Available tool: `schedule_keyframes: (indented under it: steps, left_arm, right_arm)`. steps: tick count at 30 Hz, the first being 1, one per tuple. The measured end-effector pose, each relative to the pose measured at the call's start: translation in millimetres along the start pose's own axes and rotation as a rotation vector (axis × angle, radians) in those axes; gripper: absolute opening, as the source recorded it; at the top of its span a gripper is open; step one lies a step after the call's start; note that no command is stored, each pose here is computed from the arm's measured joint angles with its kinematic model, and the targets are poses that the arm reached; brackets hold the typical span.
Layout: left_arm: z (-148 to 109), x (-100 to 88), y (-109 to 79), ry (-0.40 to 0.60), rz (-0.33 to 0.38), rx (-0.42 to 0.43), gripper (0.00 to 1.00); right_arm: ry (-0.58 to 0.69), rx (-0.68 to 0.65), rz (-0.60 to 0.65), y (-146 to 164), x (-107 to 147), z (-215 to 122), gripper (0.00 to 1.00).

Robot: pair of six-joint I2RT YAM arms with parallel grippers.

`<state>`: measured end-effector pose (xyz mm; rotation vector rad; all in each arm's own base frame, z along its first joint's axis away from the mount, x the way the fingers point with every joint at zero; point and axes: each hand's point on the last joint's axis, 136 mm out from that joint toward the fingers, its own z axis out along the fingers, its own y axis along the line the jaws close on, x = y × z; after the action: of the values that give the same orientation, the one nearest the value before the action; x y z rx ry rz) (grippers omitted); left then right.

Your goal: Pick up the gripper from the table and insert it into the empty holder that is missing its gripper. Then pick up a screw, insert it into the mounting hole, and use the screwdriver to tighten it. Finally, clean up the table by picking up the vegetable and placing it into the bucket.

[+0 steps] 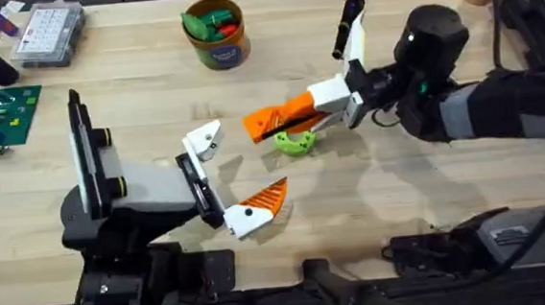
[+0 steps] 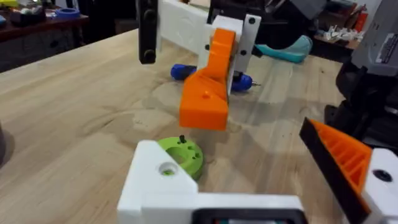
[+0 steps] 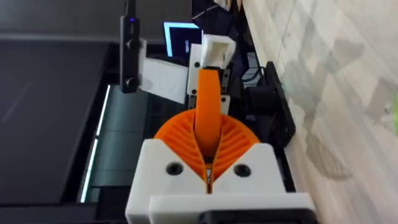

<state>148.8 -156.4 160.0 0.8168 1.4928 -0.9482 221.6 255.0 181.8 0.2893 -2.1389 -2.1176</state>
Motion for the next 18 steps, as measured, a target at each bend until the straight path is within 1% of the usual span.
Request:
schedule_keyframes:
  steps: [4,8,14,18]
  left_arm:
    - [0.0,0.0,0.0,0.0,0.0,0.0,0.99]
    - [0.0,0.0,0.0,0.0,0.0,0.0,0.99]
    - [0.0,0.0,0.0,0.0,0.0,0.0,0.99]
    - [0.0,0.0,0.0,0.0,0.0,0.0,0.99]
  right_arm:
    - [-0.002,0.006,0.046,-9.8,7.6,1.5,0.007]
    - [-0.002,0.009,0.059,-13.3,10.7,2.4,0.007]
    - [-0.008,-0.001,-0.024,-5.9,8.5,2.3,0.007]
    - [-0.009,-0.001,-0.03,-5.4,8.2,2.3,0.007]
